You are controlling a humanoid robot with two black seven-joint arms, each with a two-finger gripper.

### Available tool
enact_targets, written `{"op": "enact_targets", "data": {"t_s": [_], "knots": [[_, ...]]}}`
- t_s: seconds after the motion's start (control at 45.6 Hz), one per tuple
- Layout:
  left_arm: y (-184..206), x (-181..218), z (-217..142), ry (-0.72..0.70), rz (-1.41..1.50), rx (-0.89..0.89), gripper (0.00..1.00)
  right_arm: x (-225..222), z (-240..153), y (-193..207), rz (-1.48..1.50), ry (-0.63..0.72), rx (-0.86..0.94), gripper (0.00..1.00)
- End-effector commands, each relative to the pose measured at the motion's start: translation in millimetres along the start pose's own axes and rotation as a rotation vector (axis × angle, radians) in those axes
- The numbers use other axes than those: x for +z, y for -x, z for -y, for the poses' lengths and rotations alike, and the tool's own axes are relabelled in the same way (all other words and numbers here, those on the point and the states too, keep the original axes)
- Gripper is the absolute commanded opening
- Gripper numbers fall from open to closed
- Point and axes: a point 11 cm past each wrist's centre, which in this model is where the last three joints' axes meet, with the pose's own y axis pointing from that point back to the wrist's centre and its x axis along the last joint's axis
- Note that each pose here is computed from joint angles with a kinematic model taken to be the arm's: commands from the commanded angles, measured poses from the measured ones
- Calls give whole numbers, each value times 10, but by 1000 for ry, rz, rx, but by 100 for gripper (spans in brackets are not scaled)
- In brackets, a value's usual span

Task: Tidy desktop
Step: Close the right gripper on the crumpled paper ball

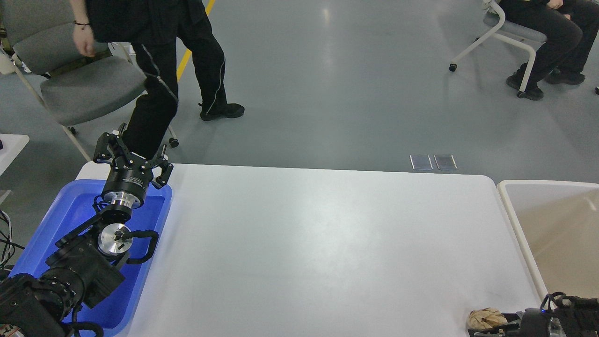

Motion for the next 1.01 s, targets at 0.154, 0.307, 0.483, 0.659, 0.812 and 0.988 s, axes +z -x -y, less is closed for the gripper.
{"op": "enact_targets", "data": {"t_s": [0.154,0.307,0.483,0.659,0.812,0.988], "knots": [[0,0,0,0,0,0,100,-28,57,111,-1,-11,-20,4],[1,-2,0,-1,0,0,100,16,28,101,1,0,-13,0],[0,0,0,0,0,0,100,20,20,81,4,-4,-6,0],[5,-3,1,-1,0,-2,100,19,-3,63,4,-21,-1,0],[-4,7,1,1,1,1,100,97,-115,25,15,-7,11,0],[0,0,0,0,0,0,100,304,-557,-279,21,52,40,0]]}}
